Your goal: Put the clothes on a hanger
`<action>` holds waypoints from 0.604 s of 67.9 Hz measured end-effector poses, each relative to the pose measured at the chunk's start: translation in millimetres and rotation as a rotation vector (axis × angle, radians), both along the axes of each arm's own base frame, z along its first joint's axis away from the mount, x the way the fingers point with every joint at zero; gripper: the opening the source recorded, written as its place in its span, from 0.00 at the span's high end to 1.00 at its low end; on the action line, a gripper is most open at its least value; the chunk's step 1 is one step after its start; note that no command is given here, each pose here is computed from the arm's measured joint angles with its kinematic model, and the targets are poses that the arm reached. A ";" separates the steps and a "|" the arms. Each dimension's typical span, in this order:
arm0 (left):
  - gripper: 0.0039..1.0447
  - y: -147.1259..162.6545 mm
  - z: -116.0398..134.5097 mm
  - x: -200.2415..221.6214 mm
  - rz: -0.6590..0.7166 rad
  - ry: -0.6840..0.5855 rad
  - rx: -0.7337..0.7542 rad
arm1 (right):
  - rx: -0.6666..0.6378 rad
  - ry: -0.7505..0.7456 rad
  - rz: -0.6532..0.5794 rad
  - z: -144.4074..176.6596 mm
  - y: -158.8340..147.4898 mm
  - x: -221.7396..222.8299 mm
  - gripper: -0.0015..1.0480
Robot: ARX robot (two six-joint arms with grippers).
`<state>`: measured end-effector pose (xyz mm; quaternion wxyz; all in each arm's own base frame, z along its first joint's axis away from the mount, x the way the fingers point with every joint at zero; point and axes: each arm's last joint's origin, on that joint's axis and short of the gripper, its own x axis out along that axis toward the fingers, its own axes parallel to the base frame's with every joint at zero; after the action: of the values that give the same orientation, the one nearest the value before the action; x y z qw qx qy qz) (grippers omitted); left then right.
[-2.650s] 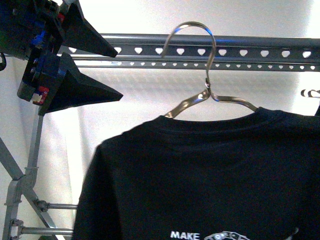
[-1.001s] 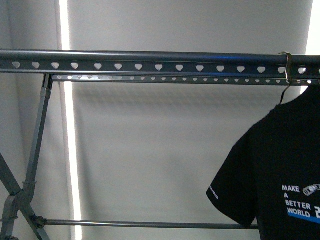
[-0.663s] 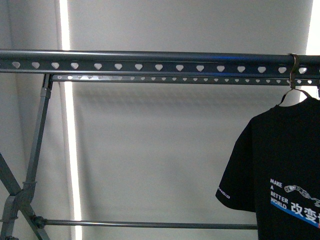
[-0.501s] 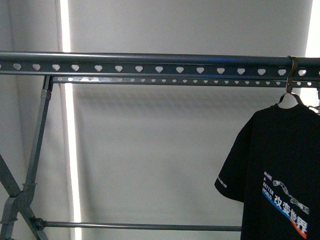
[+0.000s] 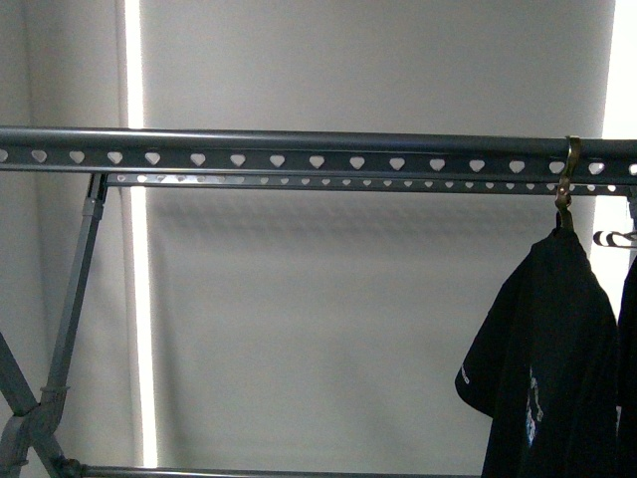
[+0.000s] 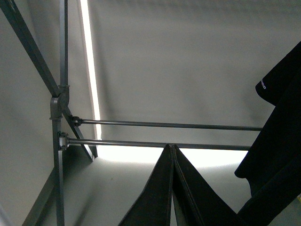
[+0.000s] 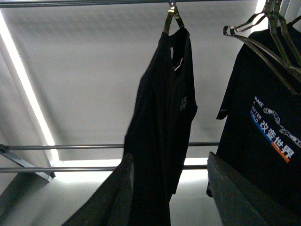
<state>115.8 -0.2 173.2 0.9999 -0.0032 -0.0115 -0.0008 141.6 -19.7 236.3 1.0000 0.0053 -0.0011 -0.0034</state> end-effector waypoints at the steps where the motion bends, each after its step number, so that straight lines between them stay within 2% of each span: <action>1: 0.97 0.0 0.0 -0.5 0.000 0.000 0.000 | -0.001 0.004 -0.001 -4.6 1.3 -1.4 0.64; 10: 0.97 0.0 -0.2 -4.8 0.000 0.000 0.000 | -0.006 0.007 -0.006 -26.6 9.6 -10.8 0.98; 16: 0.97 0.0 -0.5 -7.1 0.000 0.000 0.000 | -0.010 0.000 0.008 -36.1 19.0 -16.1 0.98; 24: 0.97 0.0 -5.1 -15.3 -0.001 0.032 0.000 | -0.010 0.002 0.004 -44.6 19.3 -20.4 0.98; 41: 0.97 0.0 -3.5 -19.0 0.000 0.006 0.000 | -0.010 0.001 0.004 -54.2 19.4 -26.7 0.98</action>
<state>96.9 -0.2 169.7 1.0000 -0.0032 -0.0087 -0.0010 114.9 -0.4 182.0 1.0000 0.0001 -0.0005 -0.0013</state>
